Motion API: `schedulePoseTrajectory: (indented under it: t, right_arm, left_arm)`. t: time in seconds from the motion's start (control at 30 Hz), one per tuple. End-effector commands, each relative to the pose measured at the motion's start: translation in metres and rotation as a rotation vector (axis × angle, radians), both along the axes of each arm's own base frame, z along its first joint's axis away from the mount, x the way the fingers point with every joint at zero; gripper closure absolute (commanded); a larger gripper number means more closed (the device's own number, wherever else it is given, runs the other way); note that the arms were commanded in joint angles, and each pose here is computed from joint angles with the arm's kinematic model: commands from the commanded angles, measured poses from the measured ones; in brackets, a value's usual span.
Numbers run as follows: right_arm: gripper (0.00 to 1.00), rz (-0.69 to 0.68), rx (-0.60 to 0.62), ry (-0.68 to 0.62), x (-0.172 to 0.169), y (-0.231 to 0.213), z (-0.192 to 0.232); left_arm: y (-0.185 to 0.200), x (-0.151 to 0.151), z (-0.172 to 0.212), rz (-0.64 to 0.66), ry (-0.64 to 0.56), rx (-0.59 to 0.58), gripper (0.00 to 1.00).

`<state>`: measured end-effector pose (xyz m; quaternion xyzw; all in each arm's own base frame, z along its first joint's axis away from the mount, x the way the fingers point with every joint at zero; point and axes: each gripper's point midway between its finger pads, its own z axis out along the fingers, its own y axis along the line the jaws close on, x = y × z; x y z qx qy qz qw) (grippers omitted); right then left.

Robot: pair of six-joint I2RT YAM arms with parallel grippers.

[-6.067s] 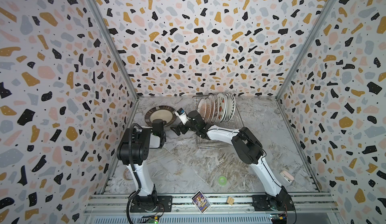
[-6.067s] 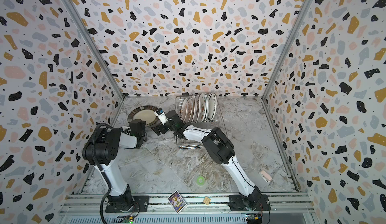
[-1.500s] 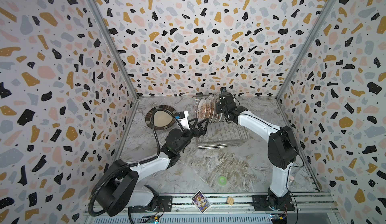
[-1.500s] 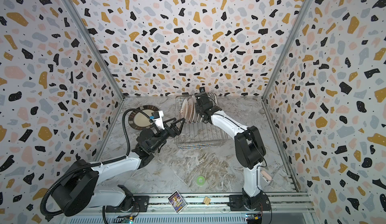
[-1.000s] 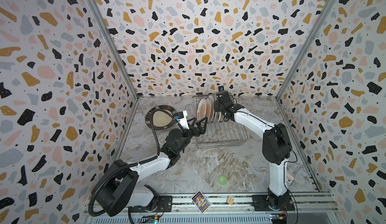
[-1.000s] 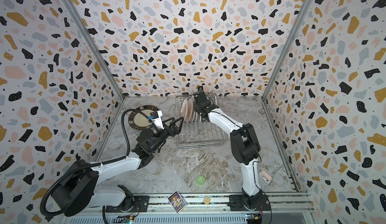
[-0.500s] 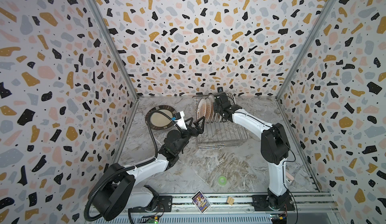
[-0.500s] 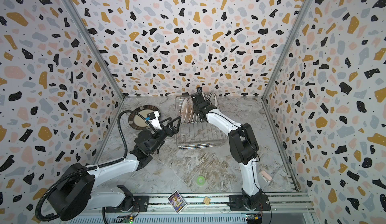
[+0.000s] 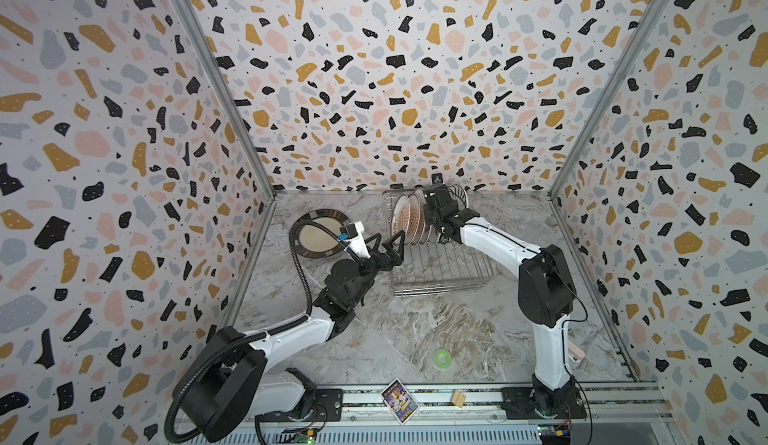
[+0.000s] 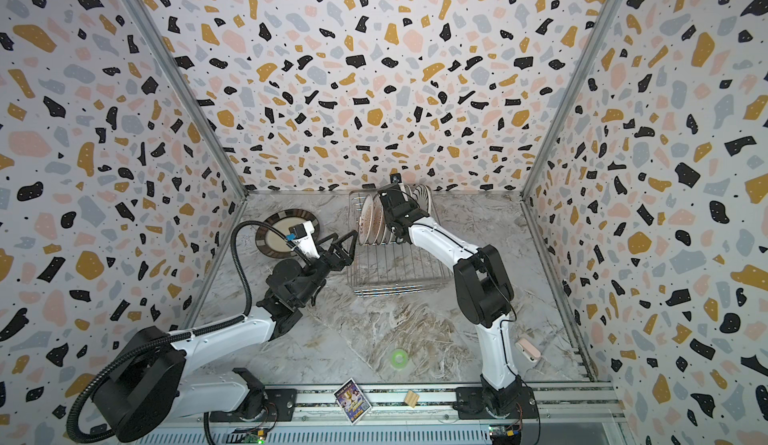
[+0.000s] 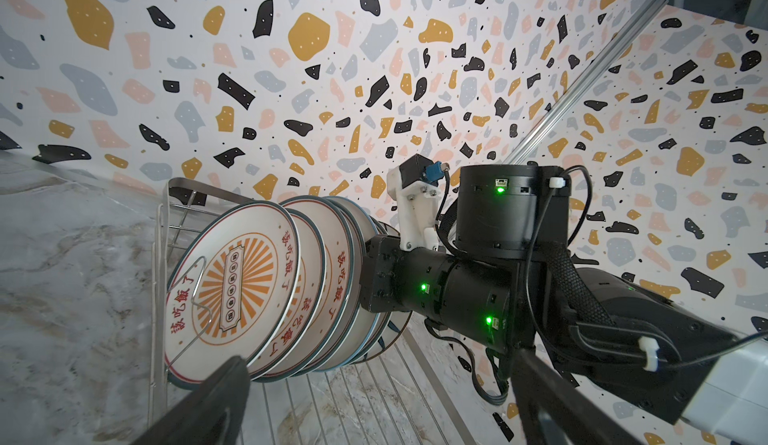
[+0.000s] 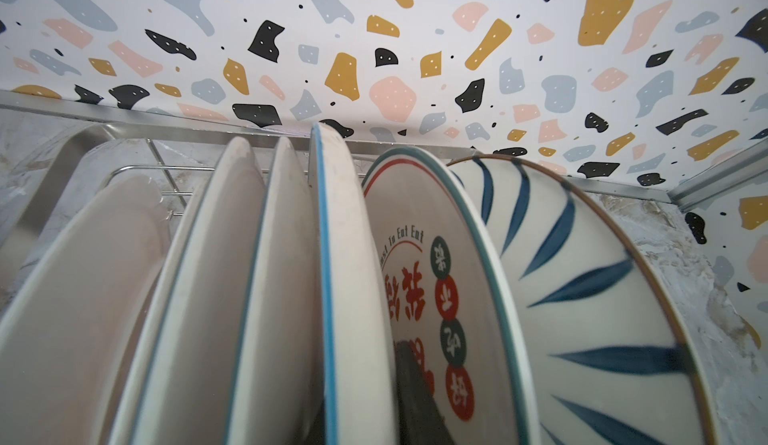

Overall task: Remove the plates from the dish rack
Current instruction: 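Insert the right gripper between rack plates and close on the watermelon plate's rim, then lift the watermelon plate up out of the rack with the right gripper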

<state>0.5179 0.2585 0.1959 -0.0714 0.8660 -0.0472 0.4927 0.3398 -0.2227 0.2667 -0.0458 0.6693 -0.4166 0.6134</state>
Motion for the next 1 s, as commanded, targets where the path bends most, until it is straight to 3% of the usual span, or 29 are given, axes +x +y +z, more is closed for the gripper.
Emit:
schedulePoseTrajectory:
  t: [0.0, 0.5, 0.7, 0.97]
  right_arm:
    - [0.85, -0.026, 0.068, -0.172, -0.01, -0.01, 0.087]
    - [0.85, -0.046, 0.074, -0.258, -0.038, -0.031, 0.127]
    - [0.85, -0.049, 0.106, -0.325, -0.062, -0.047, 0.146]
    - [0.85, -0.03, 0.159, -0.38, -0.097, -0.068, 0.164]
  left_arm:
    - [0.004, -0.002, 0.01, 0.017, -0.045, -0.015, 0.0]
    - [-0.006, 0.005, 0.012, -0.006, -0.04, -0.023, 0.0]
    - [0.018, 0.004, 0.022, 0.112, -0.058, 0.017, 0.0]
    - [-0.002, 0.006, 0.026, 0.024, -0.056, 0.004, 0.0]
